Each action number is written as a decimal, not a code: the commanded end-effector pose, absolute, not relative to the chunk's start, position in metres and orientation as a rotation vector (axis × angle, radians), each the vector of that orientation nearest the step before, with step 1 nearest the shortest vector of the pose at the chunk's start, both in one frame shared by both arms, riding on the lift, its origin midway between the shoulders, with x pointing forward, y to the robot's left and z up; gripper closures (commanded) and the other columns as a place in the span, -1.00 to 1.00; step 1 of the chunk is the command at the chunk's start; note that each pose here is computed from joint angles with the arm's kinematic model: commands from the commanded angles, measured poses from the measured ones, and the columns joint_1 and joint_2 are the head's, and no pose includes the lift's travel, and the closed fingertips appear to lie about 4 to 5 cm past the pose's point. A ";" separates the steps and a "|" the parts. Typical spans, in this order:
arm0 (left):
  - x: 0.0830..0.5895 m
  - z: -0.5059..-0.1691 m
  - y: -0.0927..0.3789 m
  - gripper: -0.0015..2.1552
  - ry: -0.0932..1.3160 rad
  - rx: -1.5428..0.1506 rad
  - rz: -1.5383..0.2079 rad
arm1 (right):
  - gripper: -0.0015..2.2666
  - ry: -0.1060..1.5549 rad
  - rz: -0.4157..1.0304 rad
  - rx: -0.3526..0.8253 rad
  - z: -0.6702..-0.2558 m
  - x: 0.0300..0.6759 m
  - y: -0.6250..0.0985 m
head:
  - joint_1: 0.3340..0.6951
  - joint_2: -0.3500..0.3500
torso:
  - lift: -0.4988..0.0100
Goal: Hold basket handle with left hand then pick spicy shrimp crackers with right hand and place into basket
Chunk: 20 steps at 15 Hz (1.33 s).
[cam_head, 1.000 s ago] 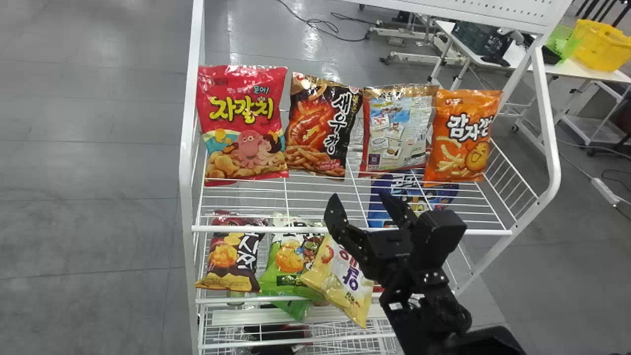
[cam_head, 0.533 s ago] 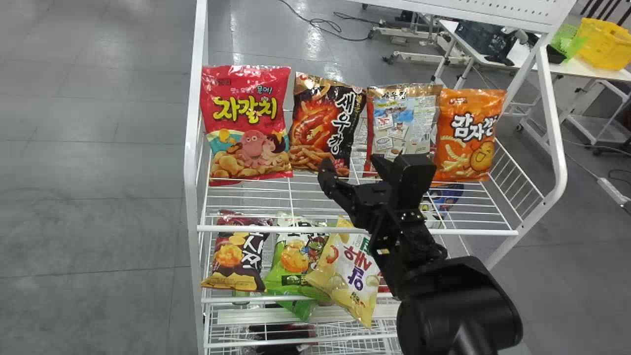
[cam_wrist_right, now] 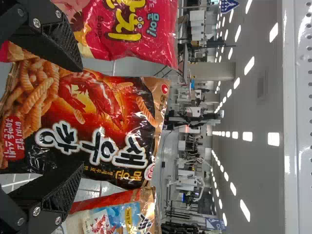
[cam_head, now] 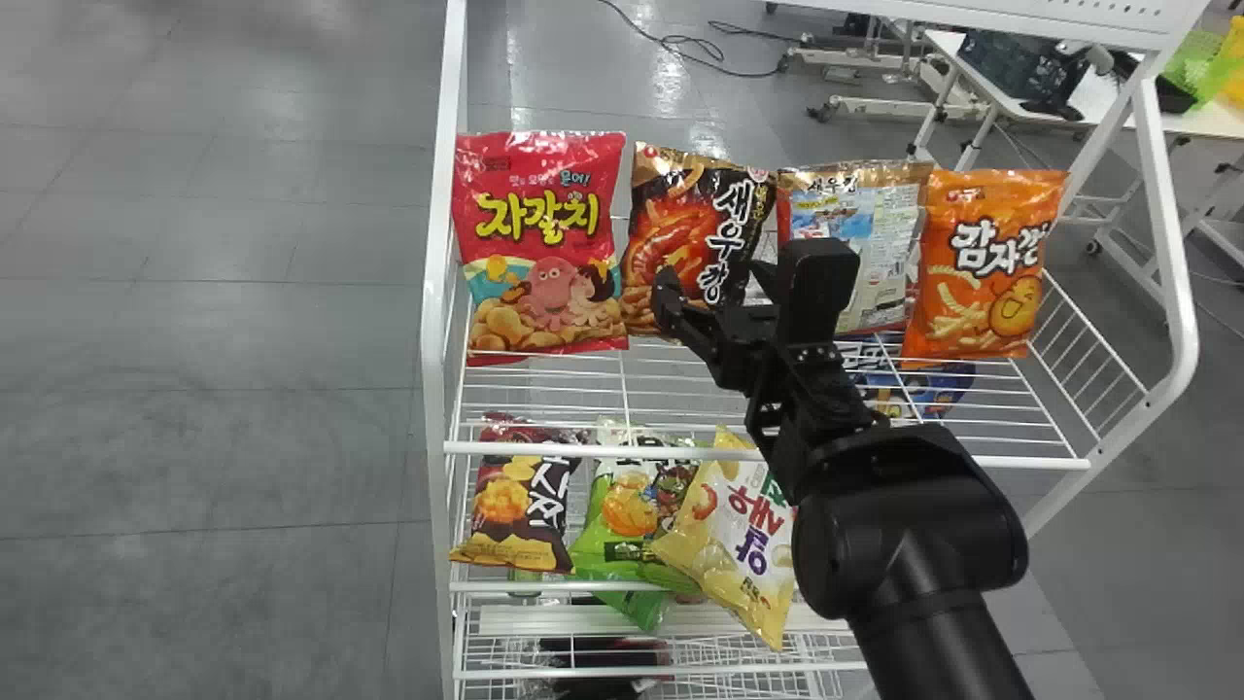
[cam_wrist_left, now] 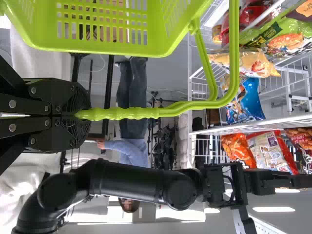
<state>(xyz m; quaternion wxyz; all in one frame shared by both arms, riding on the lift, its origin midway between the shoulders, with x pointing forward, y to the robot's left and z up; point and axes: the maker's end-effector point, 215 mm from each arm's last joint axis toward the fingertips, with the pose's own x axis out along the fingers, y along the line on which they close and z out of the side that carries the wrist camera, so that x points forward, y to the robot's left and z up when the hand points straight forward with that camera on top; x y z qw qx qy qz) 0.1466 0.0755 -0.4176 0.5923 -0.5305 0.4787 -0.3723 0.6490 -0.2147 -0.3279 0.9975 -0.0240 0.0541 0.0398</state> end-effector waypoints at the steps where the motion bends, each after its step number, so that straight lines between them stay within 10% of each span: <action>1: 0.147 -0.417 0.077 0.76 1.106 -1.246 -0.861 | -0.87 0.116 0.075 -0.051 -0.328 0.663 -0.216 | 1.00 -0.56 | 0.81; 16: 0.146 -0.416 0.081 0.76 1.096 -1.274 -0.859 | -0.87 0.159 0.069 -0.073 -0.334 0.699 -0.219 | 1.00 -0.52 | 0.81; 20: 0.147 -0.416 0.081 0.76 1.095 -1.275 -0.860 | -0.60 0.222 0.086 -0.079 -0.353 0.695 -0.214 | 1.00 -0.51 | 0.81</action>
